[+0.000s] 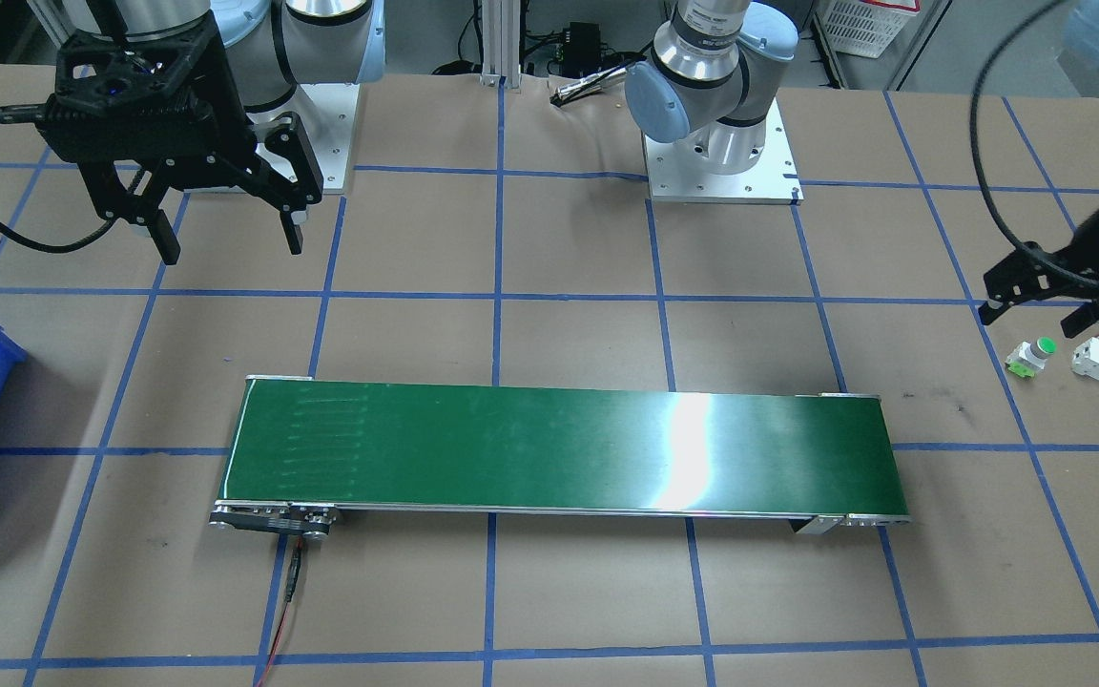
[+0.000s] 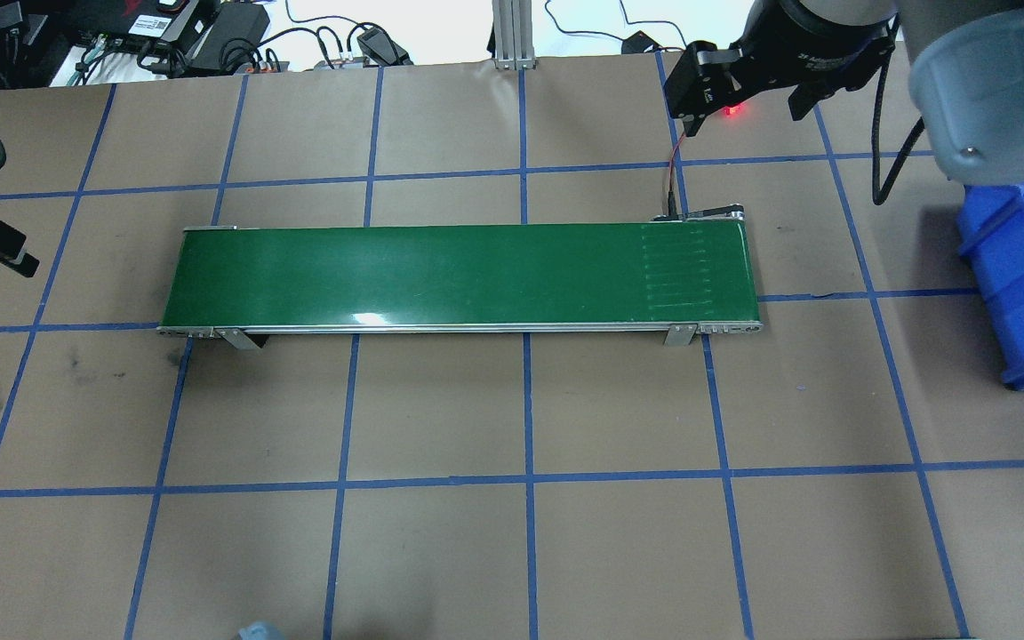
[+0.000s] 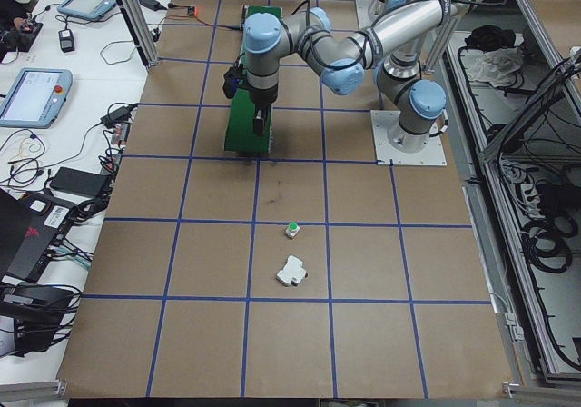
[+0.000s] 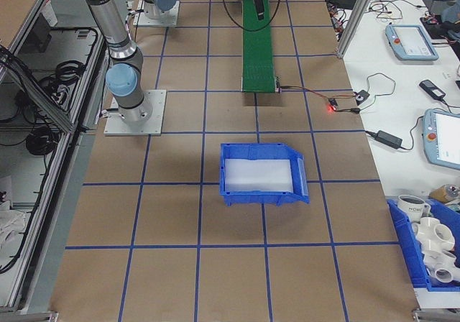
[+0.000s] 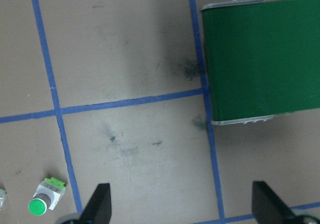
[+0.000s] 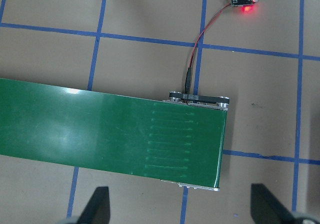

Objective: Move button from left to right

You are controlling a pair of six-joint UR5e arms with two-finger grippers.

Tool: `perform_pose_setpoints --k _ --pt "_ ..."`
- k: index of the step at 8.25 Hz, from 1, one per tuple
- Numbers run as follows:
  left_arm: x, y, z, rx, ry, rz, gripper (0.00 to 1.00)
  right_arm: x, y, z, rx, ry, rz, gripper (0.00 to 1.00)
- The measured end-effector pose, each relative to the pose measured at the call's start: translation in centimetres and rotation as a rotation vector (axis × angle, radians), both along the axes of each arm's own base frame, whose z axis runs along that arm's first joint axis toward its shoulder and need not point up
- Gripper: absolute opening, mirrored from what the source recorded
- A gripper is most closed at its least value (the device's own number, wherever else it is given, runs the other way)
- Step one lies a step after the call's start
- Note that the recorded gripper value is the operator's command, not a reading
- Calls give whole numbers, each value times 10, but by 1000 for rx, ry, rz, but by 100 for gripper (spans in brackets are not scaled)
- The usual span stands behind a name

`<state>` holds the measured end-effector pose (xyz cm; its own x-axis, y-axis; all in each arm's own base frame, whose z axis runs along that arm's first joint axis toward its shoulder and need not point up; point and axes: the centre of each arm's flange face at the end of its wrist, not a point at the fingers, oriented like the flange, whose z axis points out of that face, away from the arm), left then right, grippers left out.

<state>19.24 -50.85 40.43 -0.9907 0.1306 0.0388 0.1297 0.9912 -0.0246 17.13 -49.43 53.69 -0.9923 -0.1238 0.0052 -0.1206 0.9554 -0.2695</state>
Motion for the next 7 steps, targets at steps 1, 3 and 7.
perform_pose_setpoints --k 1,3,7 --pt "29 4 -18 26 16 -13 100 0 0 0 0 0 0 100" --pt "82 14 -55 73 40 -46 100 0 0 0 1 0 0 100" --pt "170 28 -140 128 20 -250 100 0 1 0 3 0 0 100"
